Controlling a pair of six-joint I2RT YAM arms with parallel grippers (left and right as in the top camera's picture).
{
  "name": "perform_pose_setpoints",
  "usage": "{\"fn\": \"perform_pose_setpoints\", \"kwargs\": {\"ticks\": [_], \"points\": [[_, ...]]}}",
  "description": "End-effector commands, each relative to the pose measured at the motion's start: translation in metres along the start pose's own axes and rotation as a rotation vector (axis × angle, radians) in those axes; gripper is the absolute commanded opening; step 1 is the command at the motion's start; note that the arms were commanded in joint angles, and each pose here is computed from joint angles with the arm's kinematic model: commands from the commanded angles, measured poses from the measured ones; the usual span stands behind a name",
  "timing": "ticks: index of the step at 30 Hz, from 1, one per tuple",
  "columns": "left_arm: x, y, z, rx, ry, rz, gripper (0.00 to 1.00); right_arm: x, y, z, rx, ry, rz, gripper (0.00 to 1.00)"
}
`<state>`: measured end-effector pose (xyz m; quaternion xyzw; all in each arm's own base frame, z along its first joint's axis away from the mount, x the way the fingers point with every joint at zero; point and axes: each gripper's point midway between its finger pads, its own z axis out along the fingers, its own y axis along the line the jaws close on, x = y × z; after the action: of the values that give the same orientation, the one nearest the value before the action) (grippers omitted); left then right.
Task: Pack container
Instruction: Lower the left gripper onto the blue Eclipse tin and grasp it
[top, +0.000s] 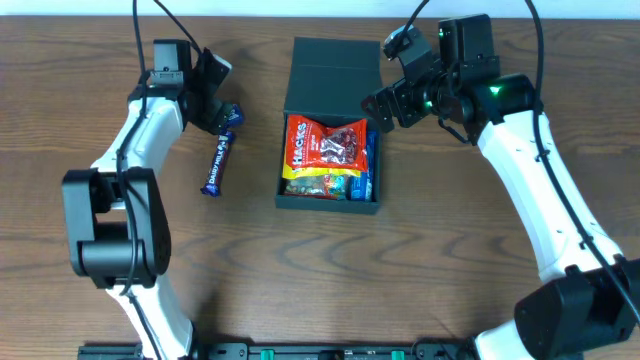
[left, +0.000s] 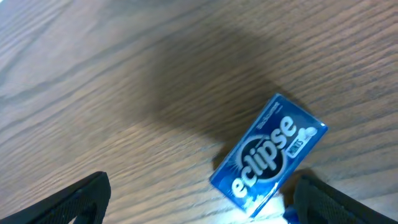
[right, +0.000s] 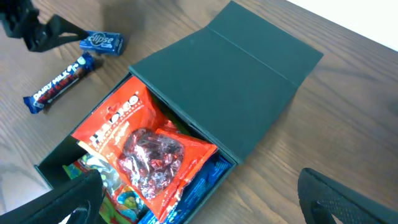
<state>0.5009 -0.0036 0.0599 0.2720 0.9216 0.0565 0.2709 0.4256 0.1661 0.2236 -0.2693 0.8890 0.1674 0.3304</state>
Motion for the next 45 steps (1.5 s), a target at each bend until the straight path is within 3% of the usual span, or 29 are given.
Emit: {"fn": "perform_pose_setpoints", "kwargs": {"ticks": [1, 30, 37, 45], "points": [[-0.001, -0.003, 0.016, 0.025, -0.011, 0.040, 0.96, 0.001, -0.001, -0.002, -0.008, -0.002, 0.000, 0.99], [0.012, -0.041, 0.049, 0.208, -0.021, 0.014, 1.00, -0.004, -0.002, -0.002, -0.003, -0.021, -0.007, 0.99], [0.016, -0.040, 0.052, 0.198, -0.003, -0.006, 0.71, -0.004, -0.003, -0.002, -0.003, -0.021, -0.007, 0.99], [0.016, -0.035, 0.052, 0.169, 0.011, -0.071, 0.56, -0.003, -0.010, -0.002, 0.040, -0.014, -0.008, 0.99]]}}
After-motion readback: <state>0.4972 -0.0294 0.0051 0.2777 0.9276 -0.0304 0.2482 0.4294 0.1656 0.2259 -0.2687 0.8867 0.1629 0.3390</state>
